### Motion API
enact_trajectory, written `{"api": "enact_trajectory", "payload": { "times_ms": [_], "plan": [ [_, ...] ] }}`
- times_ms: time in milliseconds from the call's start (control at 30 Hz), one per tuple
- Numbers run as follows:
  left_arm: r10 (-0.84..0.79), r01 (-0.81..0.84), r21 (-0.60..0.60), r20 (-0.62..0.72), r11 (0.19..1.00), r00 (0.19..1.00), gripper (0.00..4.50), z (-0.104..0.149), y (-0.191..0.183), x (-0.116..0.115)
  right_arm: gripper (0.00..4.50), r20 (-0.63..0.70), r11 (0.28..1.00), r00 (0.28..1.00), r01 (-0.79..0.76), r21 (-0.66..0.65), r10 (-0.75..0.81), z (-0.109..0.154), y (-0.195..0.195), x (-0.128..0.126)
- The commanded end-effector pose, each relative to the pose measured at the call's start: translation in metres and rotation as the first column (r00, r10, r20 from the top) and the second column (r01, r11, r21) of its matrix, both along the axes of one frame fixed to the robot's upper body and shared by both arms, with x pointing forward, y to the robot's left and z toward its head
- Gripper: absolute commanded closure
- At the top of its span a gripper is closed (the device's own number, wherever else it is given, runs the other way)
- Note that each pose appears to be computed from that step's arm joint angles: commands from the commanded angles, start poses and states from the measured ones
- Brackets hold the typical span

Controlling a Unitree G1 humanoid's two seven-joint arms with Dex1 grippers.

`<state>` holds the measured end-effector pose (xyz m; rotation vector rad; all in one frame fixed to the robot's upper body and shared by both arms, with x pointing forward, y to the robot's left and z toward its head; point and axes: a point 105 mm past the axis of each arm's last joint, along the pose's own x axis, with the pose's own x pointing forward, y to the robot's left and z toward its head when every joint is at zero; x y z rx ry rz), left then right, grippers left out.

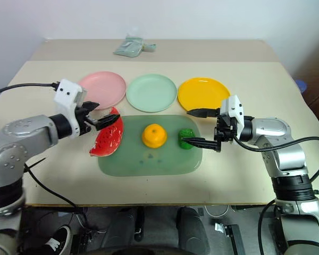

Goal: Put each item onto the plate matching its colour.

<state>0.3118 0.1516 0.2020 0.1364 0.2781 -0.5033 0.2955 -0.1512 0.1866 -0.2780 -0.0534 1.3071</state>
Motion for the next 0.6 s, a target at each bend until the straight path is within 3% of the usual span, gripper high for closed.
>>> {"api": "enact_trajectory", "payload": {
  "times_ms": [33, 233, 600],
  "plan": [
    [0.079, -0.078, 0.042, -0.020, 0.996, 0.997, 0.00, -0.005, 0.001, -0.002, 0.06, 0.045, 1.000, 0.999, -0.006, 0.007, 0.006, 0.010, 0.001, -0.001],
    [0.188, -0.181, 0.105, -0.057, 0.978, 0.981, 0.00, -0.014, 0.008, -0.003, 0.06, 0.042, 1.000, 0.999, 0.013, 0.006, -0.013, 0.010, -0.005, -0.003],
    [0.193, -0.183, 0.091, -0.118, 0.979, 0.974, 0.00, -0.038, -0.004, -0.011, 0.06, 0.045, 1.000, 0.999, 0.022, 0.022, -0.023, 0.010, -0.003, -0.005]
  ]
}}
